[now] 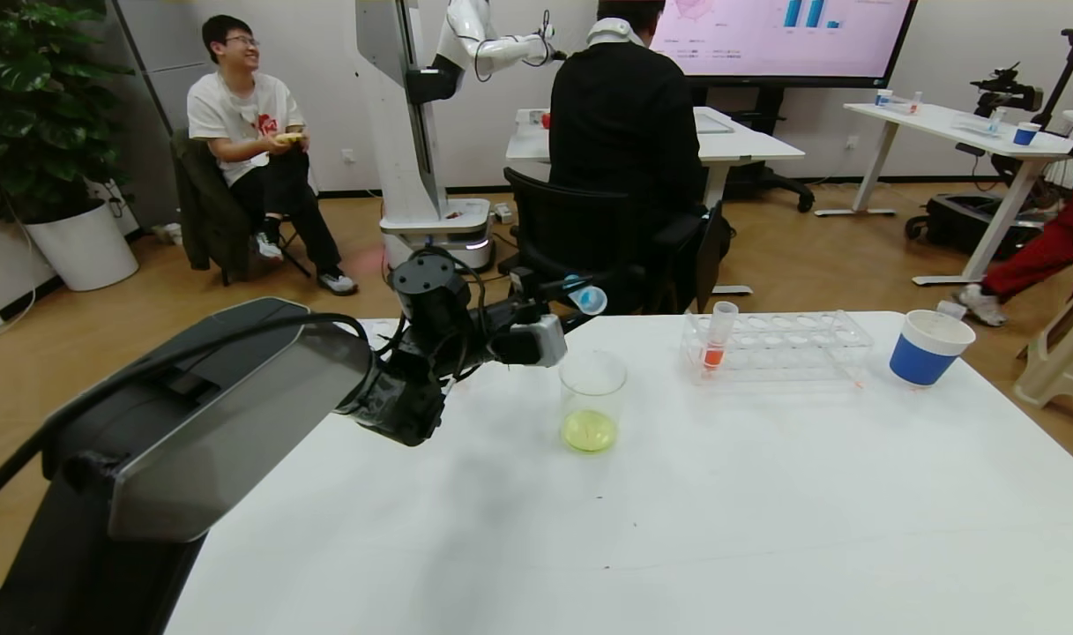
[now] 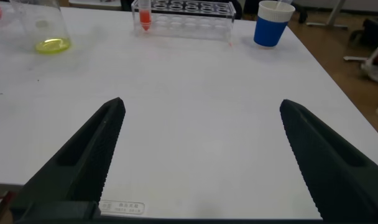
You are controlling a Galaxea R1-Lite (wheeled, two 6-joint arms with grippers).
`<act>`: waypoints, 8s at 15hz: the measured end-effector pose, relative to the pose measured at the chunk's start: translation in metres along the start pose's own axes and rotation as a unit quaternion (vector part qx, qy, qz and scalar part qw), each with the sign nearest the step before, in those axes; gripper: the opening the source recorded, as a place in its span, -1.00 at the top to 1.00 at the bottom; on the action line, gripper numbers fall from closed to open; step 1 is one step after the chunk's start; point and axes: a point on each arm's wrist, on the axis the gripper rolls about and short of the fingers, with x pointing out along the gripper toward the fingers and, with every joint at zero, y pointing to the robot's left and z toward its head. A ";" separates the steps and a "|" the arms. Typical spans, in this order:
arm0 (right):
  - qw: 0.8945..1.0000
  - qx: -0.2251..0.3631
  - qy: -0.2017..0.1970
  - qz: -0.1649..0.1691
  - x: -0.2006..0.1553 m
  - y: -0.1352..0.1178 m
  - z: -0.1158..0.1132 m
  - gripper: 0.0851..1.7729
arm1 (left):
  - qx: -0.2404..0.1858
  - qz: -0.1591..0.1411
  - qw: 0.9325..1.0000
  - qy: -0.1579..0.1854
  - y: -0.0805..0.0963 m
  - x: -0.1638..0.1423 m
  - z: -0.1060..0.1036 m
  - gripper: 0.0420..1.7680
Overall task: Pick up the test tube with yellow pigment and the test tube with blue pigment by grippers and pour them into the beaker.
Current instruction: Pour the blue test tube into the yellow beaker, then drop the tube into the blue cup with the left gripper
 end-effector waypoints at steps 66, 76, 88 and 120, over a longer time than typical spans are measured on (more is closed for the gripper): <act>1.000 0.000 0.000 0.000 0.000 0.000 0.000 -0.96 | -0.394 0.483 0.646 0.441 0.113 -0.159 0.003 0.47; 1.000 0.000 0.000 0.000 0.000 0.000 0.000 -0.96 | -0.365 0.529 0.606 0.469 0.124 -0.254 -0.034 0.47; 1.000 0.000 0.000 0.000 0.000 0.000 0.000 -0.96 | -0.353 0.546 0.575 0.497 0.088 -0.288 -0.100 0.47; 1.000 0.000 0.000 0.000 0.000 0.000 0.000 -0.96 | -0.380 0.459 0.710 0.376 0.158 -0.205 0.102 -0.98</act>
